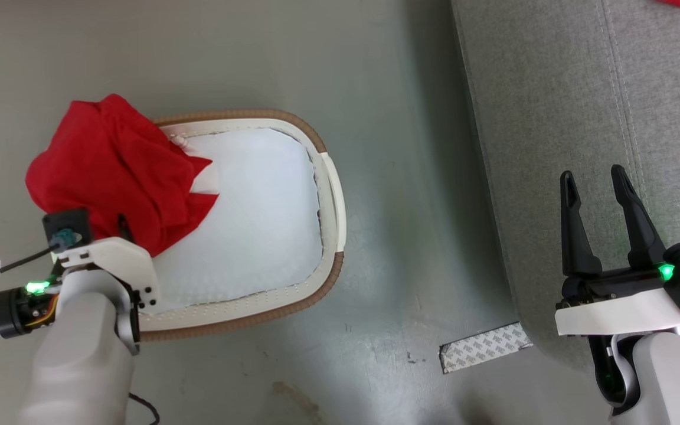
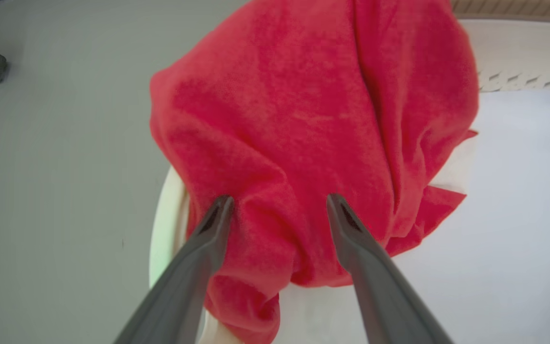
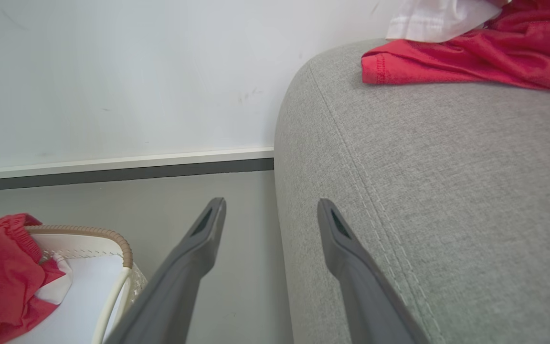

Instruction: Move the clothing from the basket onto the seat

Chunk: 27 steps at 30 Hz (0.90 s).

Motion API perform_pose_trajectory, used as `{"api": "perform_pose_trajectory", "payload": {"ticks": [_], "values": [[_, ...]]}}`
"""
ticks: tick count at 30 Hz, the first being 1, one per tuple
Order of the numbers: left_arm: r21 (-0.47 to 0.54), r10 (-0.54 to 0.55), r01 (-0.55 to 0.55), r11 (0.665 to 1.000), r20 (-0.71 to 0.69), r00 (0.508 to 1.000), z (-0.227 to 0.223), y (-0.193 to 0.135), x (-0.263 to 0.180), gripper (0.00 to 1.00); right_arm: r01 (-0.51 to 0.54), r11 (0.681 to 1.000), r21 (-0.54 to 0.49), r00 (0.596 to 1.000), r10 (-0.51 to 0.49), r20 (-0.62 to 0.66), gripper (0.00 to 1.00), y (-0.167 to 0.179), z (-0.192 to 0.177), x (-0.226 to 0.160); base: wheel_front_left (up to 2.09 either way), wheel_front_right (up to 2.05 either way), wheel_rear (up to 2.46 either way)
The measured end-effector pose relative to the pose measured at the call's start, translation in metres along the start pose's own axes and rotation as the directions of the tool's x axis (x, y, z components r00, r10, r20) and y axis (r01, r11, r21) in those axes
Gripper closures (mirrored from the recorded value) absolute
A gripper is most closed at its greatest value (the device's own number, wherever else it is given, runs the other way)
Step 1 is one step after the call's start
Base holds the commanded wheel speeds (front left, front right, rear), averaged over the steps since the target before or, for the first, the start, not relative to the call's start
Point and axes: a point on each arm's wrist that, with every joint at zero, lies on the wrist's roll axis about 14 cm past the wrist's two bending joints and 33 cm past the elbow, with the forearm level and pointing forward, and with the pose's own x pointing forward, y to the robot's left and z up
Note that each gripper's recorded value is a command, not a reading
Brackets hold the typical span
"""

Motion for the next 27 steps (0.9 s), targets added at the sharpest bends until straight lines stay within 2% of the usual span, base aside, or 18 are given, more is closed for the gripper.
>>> {"api": "perform_pose_trajectory", "payload": {"ticks": [2, 3, 4, 5, 7, 8, 9, 16, 27], "values": [[0.004, 0.001, -0.001, 1.000, -0.008, 1.000, -0.003, 0.001, 0.003, 0.00, 0.001, 1.000, -0.001, 1.000, -0.001, -0.003, 0.00, -0.001, -0.002, 0.001, 0.00, 0.00, 0.00], [0.005, 0.000, 0.000, 1.000, -0.008, 1.000, -0.003, 0.000, 0.004, 0.10, 0.002, 1.000, -0.002, 1.000, -0.002, -0.005, 0.00, -0.001, -0.003, 0.002, 0.00, 0.00, 0.00], [0.005, -0.002, 0.002, 1.000, -0.008, 1.000, -0.003, -0.001, 0.005, 0.27, 0.003, 1.000, -0.002, 1.000, -0.003, -0.008, 0.00, -0.002, -0.004, 0.002, 0.00, 0.00, 0.00], [0.006, -0.005, 0.005, 1.000, -0.009, 1.000, -0.003, -0.002, 0.007, 0.56, 0.005, 1.000, -0.002, 1.000, -0.005, -0.011, 0.00, -0.002, -0.005, 0.002, 0.00, 0.00, 0.00], [0.009, -0.008, 0.009, 1.000, -0.013, 1.000, -0.005, -0.003, 0.009, 0.74, 0.010, 1.000, 0.000, 1.000, -0.010, -0.016, 0.00, -0.004, -0.008, 0.003, 0.00, 0.00, 0.00], [0.011, -0.011, 0.011, 1.000, -0.014, 1.000, -0.005, -0.003, 0.011, 0.91, 0.012, 1.000, 0.000, 1.000, -0.012, -0.019, 0.00, -0.004, -0.009, 0.004, 0.00, 0.00, 0.00], [0.013, -0.012, 0.012, 1.000, -0.017, 1.000, -0.006, -0.004, 0.012, 1.00, 0.013, 1.000, -0.001, 1.000, -0.013, -0.022, 0.00, -0.005, -0.011, 0.004, 0.00, 0.00, 0.00], [0.005, -0.041, 0.041, 0.999, 0.006, 0.999, -0.001, -0.010, 0.015, 1.00, 0.012, 1.000, 0.002, 0.999, -0.012, -0.032, 0.00, -0.004, -0.016, 0.007, 0.00, 0.00, 0.00], [-0.128, -0.150, 0.178, 0.976, 0.200, 0.968, 0.060, -0.038, -0.023, 1.00, -0.027, 1.000, 0.001, 0.999, 0.027, 0.030, 0.00, 0.010, 0.012, 0.002, 0.00, 0.00, 0.00]]}}
